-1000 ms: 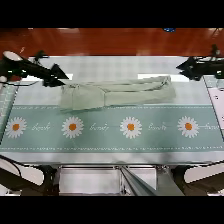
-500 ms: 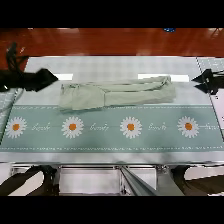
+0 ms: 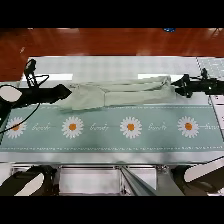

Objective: Fold the shirts.

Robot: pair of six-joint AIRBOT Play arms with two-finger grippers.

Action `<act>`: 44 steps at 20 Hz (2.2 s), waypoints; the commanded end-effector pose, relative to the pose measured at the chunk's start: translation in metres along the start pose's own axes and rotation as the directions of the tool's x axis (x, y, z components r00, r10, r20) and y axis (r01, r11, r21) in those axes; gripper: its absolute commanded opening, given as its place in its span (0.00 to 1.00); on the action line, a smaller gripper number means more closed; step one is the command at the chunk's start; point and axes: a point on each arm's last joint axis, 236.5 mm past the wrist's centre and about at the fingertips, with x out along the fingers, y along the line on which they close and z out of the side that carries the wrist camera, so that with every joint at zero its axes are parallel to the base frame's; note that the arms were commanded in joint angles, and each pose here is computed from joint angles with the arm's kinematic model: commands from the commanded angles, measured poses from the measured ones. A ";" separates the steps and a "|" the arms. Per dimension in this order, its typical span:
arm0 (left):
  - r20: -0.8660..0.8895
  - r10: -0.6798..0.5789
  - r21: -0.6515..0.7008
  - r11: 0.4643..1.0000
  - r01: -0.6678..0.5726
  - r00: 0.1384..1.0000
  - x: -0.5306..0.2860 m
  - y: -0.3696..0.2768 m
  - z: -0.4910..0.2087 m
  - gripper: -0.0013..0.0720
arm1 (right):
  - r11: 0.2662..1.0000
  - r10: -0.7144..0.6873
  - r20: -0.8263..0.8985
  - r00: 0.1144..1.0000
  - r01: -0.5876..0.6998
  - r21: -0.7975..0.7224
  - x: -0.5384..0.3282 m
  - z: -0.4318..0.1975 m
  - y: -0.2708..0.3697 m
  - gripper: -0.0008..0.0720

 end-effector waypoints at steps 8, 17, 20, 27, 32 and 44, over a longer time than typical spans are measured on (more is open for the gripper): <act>-0.004 -0.003 -0.010 1.000 0.003 1.000 0.003 0.000 -0.003 0.71 | 0.989 0.025 -0.086 0.996 -0.037 -0.143 0.048 -0.024 0.067 0.04; -0.042 -0.193 0.065 0.979 0.195 0.980 0.012 -0.076 -0.022 0.05 | 0.864 -0.245 0.085 0.966 0.257 -0.433 -0.108 -0.078 0.086 0.04; -0.076 -0.227 0.140 0.962 0.236 0.971 0.043 -0.118 -0.034 0.05 | 0.844 -0.226 0.145 0.963 0.268 -0.465 -0.141 -0.123 0.092 0.04; -0.455 -0.264 0.192 0.903 0.384 0.850 0.147 -0.224 -0.106 0.04 | 0.825 -0.154 0.224 0.962 0.250 -0.507 -0.189 -0.207 0.102 0.04; -0.647 -0.245 0.177 0.873 0.455 0.722 0.177 -0.286 -0.192 0.04 | 0.815 -0.088 0.292 0.952 0.238 -0.528 -0.214 -0.229 0.122 0.04; -0.677 -0.324 0.129 0.832 0.540 0.661 0.154 -0.303 -0.165 0.05 | 0.820 -0.004 0.269 0.963 0.157 -0.550 -0.212 -0.234 0.142 0.04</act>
